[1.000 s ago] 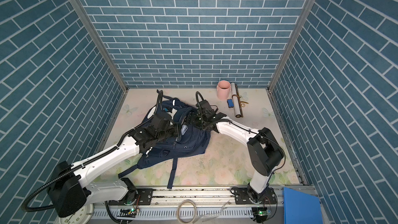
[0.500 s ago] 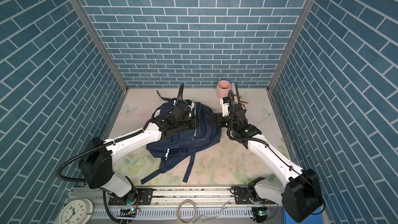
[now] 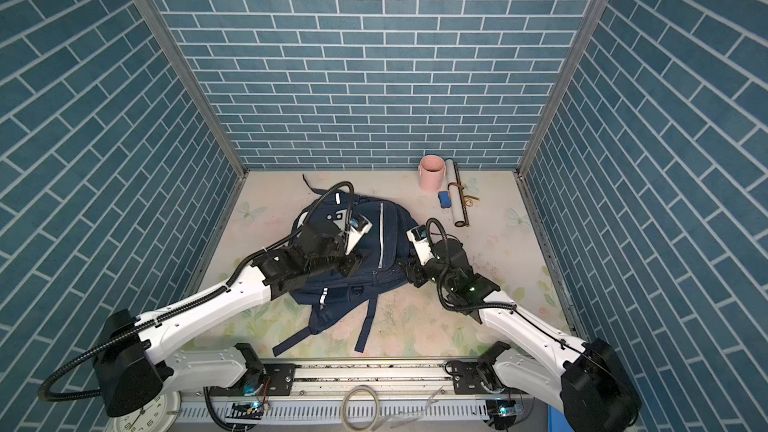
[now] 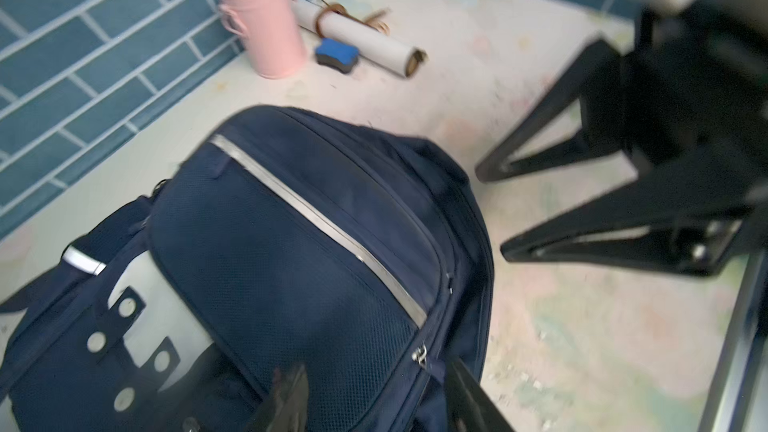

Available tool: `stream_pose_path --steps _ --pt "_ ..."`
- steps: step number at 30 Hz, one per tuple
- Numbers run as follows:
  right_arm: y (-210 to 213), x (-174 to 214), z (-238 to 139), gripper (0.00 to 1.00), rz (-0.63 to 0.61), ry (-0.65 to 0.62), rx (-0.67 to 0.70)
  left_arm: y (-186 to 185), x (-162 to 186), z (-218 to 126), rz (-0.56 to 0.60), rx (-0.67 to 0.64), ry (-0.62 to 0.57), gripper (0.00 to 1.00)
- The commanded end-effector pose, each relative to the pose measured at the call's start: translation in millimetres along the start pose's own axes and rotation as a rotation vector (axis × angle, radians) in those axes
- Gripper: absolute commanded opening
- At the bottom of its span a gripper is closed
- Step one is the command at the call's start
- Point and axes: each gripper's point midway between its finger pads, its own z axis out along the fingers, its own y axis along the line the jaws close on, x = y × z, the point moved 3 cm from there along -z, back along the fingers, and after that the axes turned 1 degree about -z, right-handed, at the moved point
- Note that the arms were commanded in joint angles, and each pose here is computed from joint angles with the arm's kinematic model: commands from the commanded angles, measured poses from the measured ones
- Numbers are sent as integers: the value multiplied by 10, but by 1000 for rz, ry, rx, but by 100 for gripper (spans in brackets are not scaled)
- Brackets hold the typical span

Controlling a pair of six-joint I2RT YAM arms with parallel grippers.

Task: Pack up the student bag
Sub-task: 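Release the stapler and move the right gripper to the pocket zipper pull, then grasp the zipper pull with the right gripper while left holds the pocket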

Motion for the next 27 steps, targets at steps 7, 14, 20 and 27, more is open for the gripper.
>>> stream_pose_path --steps 7,14,20,27 --pt "160 13 -115 34 -176 -143 -22 -136 430 321 447 20 95 54" --pt "225 137 -135 33 -241 -168 -43 9 606 494 443 -92 108 49" --pt "273 230 -128 31 -296 -182 -52 135 598 557 409 -165 72 46" --pt "319 345 -114 30 -367 -180 -47 207 562 601 379 -195 57 38"
